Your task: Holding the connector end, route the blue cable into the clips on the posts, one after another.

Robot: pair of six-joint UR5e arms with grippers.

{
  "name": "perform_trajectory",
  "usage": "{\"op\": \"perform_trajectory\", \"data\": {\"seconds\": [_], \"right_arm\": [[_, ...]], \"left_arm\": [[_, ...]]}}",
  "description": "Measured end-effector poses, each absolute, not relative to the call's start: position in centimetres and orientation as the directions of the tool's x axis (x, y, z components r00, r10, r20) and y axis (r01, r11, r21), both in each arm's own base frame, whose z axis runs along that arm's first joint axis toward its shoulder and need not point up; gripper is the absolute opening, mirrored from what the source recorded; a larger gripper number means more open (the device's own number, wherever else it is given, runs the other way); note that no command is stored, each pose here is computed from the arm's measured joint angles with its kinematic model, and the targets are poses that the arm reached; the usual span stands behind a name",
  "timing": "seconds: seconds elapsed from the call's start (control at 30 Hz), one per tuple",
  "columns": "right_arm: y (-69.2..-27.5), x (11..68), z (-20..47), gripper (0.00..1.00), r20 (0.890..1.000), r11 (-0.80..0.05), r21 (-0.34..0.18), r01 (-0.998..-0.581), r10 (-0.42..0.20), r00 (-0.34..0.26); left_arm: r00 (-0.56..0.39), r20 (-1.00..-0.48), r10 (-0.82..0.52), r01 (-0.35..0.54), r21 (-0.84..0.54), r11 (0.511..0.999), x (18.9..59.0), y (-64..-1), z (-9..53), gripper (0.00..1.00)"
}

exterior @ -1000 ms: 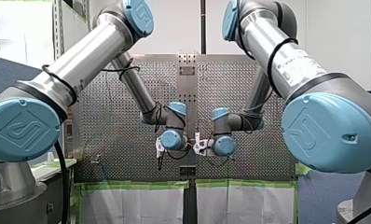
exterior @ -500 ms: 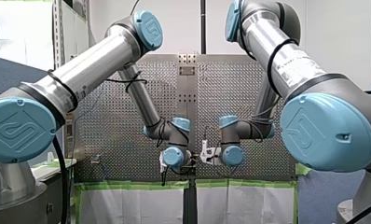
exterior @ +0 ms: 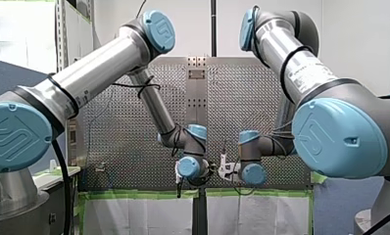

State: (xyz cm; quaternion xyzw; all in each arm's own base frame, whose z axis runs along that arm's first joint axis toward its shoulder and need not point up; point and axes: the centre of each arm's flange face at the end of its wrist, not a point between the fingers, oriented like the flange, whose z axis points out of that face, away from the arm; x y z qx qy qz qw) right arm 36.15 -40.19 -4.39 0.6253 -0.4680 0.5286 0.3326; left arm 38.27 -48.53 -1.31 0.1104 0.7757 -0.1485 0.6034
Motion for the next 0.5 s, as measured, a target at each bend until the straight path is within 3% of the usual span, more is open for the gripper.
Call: {"op": "perform_trajectory", "data": {"seconds": [0.27,0.5], "right_arm": [[-40.0,32.7,-6.4,0.0,0.965,-0.313,-0.11,-0.943,-0.259,-0.027],[-41.6,30.7,-6.3,0.0,0.973,-0.316,-0.122,-0.941,-0.226,-0.05]], "left_arm": [[-0.222,-0.973,-0.06,0.366,-0.14,0.92,39.2,-51.3,0.0,0.0],[-0.23,-0.972,-0.052,0.382,-0.139,0.914,39.6,-53.2,-0.9,0.0]]}}
